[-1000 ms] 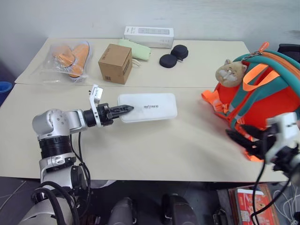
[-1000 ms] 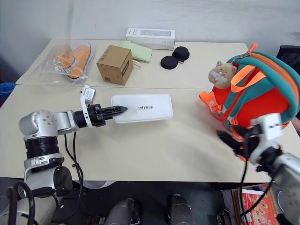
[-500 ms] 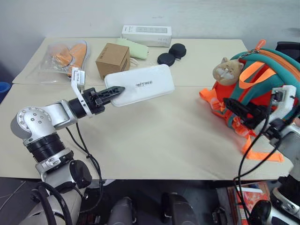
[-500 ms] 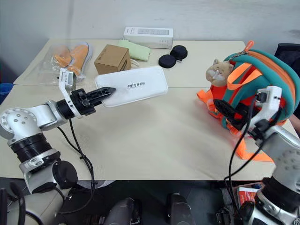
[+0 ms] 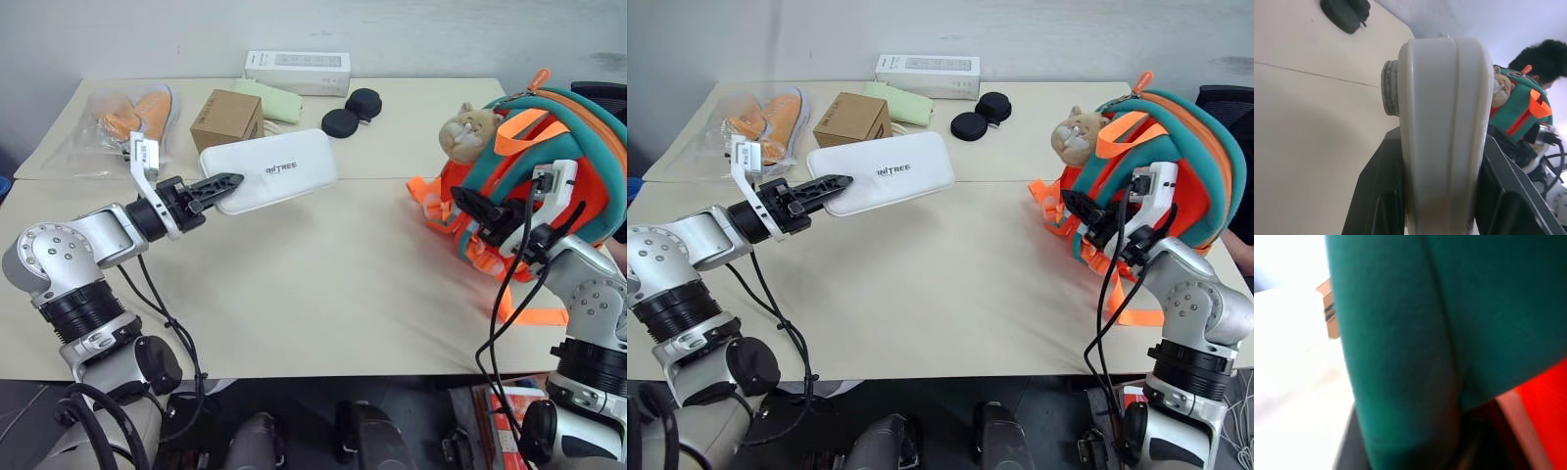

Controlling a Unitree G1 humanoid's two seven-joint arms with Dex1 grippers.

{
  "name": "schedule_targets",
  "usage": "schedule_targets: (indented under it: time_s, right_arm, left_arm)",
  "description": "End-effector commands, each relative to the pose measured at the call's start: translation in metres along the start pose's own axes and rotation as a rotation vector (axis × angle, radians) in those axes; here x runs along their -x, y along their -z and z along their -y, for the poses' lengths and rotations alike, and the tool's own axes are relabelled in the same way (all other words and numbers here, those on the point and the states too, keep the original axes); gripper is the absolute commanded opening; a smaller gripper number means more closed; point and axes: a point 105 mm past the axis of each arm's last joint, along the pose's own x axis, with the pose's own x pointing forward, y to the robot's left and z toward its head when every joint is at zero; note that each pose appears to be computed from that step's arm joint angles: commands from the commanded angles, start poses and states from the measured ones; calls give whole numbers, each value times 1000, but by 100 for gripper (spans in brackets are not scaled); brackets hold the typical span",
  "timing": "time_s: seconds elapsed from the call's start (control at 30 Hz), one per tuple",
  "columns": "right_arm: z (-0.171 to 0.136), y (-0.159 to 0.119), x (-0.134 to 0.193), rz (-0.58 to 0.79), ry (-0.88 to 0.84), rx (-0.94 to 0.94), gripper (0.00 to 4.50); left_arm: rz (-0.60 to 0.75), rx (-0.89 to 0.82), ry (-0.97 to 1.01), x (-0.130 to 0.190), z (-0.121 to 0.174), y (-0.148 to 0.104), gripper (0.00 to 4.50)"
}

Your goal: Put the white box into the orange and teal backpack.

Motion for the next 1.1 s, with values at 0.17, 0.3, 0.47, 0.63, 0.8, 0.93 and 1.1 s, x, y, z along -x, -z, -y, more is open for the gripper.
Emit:
schedule_targets:
  time_s: [0.17,0.3,0.47,0.63,0.8,0.93,1.1]
  right_arm:
    - [-85,-19,-6,-56,-482,31,3]
    - [-119,-24,12,-154,-698,82,3]
    - [-140,-38,50,-290,-908,86,3]
    - [-125,-25,73,-450,-898,98,3]
    - [-109,-22,73,-456,-843,75,3]
    - [-102,-20,74,-460,-826,30,3]
    - [-98,-21,81,-477,-831,20,3]
  left_arm:
    - [99,-133,51,3,15,-34,127]
    - [92,-177,118,8,26,-44,127]
    - [73,-252,259,18,52,-53,127]
    - [13,-350,448,32,85,-47,127]
    - [-51,-452,510,25,99,-31,127]
    - [-123,-585,506,14,99,-14,127]
    - [-135,-703,435,-2,81,-19,127]
